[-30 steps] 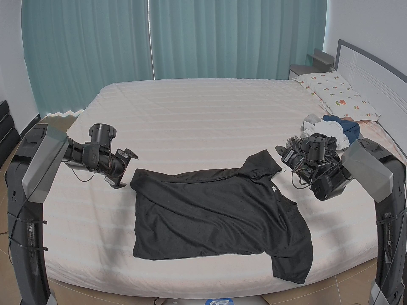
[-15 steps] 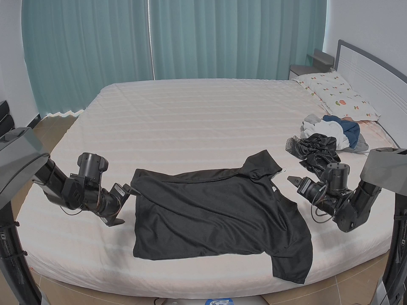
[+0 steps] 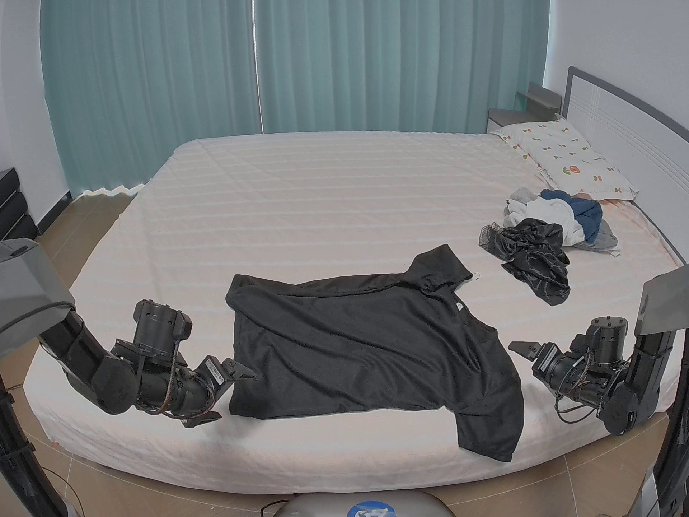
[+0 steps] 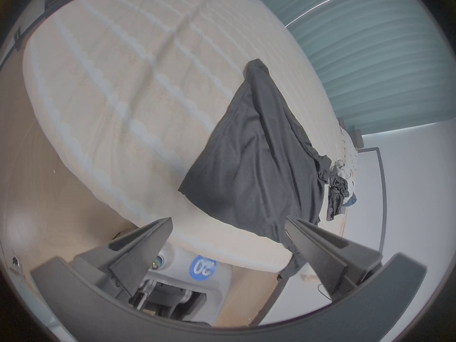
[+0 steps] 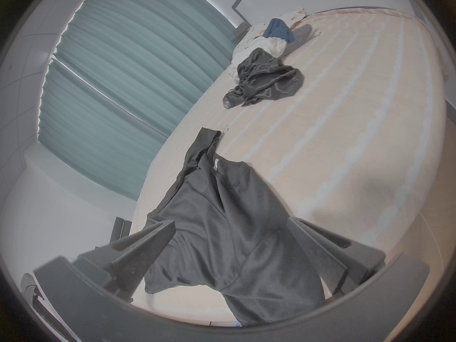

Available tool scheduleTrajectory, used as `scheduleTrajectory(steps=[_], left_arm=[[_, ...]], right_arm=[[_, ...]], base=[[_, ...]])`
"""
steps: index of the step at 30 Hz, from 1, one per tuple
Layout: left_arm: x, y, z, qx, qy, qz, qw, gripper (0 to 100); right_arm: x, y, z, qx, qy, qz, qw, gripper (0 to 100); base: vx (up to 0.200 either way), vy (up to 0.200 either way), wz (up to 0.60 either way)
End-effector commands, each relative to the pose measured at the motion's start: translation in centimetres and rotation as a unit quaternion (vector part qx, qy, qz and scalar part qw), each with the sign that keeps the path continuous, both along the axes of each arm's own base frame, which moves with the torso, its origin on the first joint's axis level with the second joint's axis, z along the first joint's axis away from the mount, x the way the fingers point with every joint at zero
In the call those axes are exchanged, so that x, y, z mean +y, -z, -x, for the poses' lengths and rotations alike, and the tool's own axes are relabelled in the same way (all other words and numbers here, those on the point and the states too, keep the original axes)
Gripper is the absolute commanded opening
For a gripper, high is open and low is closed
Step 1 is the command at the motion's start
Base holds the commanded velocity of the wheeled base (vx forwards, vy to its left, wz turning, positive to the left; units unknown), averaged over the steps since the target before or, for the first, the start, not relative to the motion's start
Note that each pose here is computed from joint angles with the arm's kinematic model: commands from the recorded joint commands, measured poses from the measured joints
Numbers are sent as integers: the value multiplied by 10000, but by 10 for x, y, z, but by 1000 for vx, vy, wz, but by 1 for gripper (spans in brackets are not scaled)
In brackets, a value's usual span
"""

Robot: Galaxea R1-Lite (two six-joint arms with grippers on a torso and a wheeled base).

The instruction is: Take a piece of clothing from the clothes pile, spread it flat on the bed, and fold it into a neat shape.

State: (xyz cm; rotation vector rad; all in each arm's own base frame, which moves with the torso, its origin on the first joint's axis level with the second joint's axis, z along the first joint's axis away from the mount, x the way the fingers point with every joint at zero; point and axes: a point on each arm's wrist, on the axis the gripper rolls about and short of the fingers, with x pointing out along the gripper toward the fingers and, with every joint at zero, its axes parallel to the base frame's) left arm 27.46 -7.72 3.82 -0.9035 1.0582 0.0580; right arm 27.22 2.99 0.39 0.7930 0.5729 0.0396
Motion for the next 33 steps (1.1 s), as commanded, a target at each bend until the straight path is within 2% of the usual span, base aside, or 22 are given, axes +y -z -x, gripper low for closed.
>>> scheduleTrajectory(steps=[1, 3, 4, 6, 17, 23, 24, 28, 33], left_arm=[[-15, 21, -2, 24, 10, -399, 9992, 100], [-25, 36, -5, -86, -119, -804, 9967, 100], [-25, 36, -5, -86, -119, -804, 9967, 100], [-37, 49, -6, -197, -149, -1128, 9933, 100], [-44, 60, -15, -346, 186, -1519, 9876, 100], [-45, 64, -24, -411, 108, -1616, 9859, 100], [-45, 66, -26, -430, 40, -1692, 9846, 0], [-46, 74, -30, -431, -64, -1967, 9795, 0], [-41, 74, -29, -381, -135, -2000, 9790, 0]], right_arm=[[-2, 7, 3, 144, 20, -2, 9999, 100], [-2, 8, 3, 131, 23, -10, 9999, 100], [-2, 8, 3, 131, 23, -10, 9999, 100], [-2, 9, 4, 121, 12, -4, 9999, 100], [1, 15, 6, 142, -46, 9, 9999, 100], [1, 14, 5, 127, -47, 7, 9999, 100], [1, 14, 5, 127, -47, 7, 9999, 100], [1, 15, 6, 136, -58, 28, 9999, 100], [-1, 21, 6, 273, -43, 35, 9996, 100]], base=[[0, 0, 0], [0, 0, 0], [0, 0, 0], [0, 0, 0], [0, 0, 0], [0, 0, 0], [0, 0, 0], [0, 0, 0], [0, 0, 0]])
